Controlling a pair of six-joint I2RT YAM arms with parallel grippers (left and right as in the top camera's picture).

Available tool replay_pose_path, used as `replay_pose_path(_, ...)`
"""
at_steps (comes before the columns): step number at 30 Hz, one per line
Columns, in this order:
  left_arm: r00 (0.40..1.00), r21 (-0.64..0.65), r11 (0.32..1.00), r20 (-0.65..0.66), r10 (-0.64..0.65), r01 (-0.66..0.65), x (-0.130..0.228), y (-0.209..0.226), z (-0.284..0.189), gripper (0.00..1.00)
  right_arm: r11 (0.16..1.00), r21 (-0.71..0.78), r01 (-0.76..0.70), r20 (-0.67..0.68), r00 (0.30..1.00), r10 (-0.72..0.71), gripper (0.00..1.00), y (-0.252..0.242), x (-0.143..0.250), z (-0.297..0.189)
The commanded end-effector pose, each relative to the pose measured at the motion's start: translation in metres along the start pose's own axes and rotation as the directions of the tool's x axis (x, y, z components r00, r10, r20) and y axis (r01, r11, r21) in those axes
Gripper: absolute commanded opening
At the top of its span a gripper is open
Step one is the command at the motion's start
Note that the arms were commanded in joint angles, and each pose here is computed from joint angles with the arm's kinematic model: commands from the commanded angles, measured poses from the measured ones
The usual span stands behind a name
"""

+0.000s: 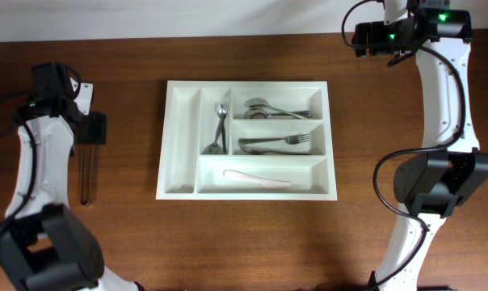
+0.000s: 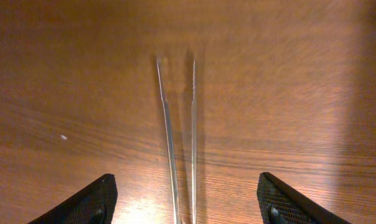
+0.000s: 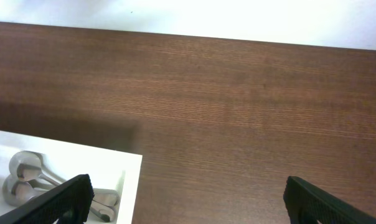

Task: Pack container
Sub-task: 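Grasp the metal tongs left of the tray with the left gripper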

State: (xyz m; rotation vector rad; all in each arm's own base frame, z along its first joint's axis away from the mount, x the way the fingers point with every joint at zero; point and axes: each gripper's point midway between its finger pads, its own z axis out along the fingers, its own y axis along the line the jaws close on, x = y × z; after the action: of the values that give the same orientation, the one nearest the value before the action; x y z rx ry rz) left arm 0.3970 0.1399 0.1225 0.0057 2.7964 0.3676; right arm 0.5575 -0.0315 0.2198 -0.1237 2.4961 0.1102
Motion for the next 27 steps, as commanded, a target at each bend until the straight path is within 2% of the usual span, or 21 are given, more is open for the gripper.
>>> replay_pose_path(1,0.997,0.033,0.999,-0.074,-0.010,0.013,0.013,-0.006,0.025,0.73,1.000,0.001,-0.006,0.011,1.000,0.006,0.99,0.002,-0.003,-0.003)
replay_pose_path(6,0.986,0.063,0.998,-0.165,0.008,0.003,0.028,-0.017,0.059,0.73,1.000,0.002,-0.007,0.011,1.000,0.007,0.99,0.002,-0.003,-0.003)
replay_pose_path(8,0.979,0.076,0.997,-0.202,0.016,-0.001,0.036,-0.021,0.070,0.68,1.000,0.001,-0.007,0.011,1.000,0.007,0.99,0.002,-0.003,-0.003)
replay_pose_path(16,0.953,0.110,0.994,-0.300,0.041,-0.008,0.058,-0.034,0.101,0.67,1.000,0.002,-0.007,0.011,1.000,0.007,0.99,0.002,-0.003,-0.003)
replay_pose_path(17,0.950,0.113,0.994,-0.310,0.043,-0.008,0.061,-0.035,0.105,0.65,1.000,0.002,-0.007,0.011,1.000,0.007,0.99,0.002,-0.003,-0.003)
replay_pose_path(20,0.941,0.123,0.992,-0.335,0.050,-0.009,0.067,-0.038,0.112,0.27,1.000,0.002,-0.007,0.011,1.000,0.007,0.99,0.002,-0.003,-0.003)
replay_pose_path(22,0.937,0.133,0.991,-0.346,0.054,-0.008,0.070,-0.041,0.114,0.11,1.000,0.002,-0.007,0.011,1.000,0.007,0.99,0.002,-0.003,-0.003)
replay_pose_path(24,0.937,0.142,0.990,-0.346,0.054,-0.005,0.071,-0.043,0.114,0.02,1.000,0.002,-0.007,0.011,1.000,0.007,0.99,0.002,-0.003,-0.003)
replay_pose_path(27,0.937,0.152,0.988,-0.345,0.055,-0.002,0.070,-0.045,0.113,0.02,1.000,0.001,-0.007,0.011,1.000,0.007,0.99,0.002,-0.003,-0.003)
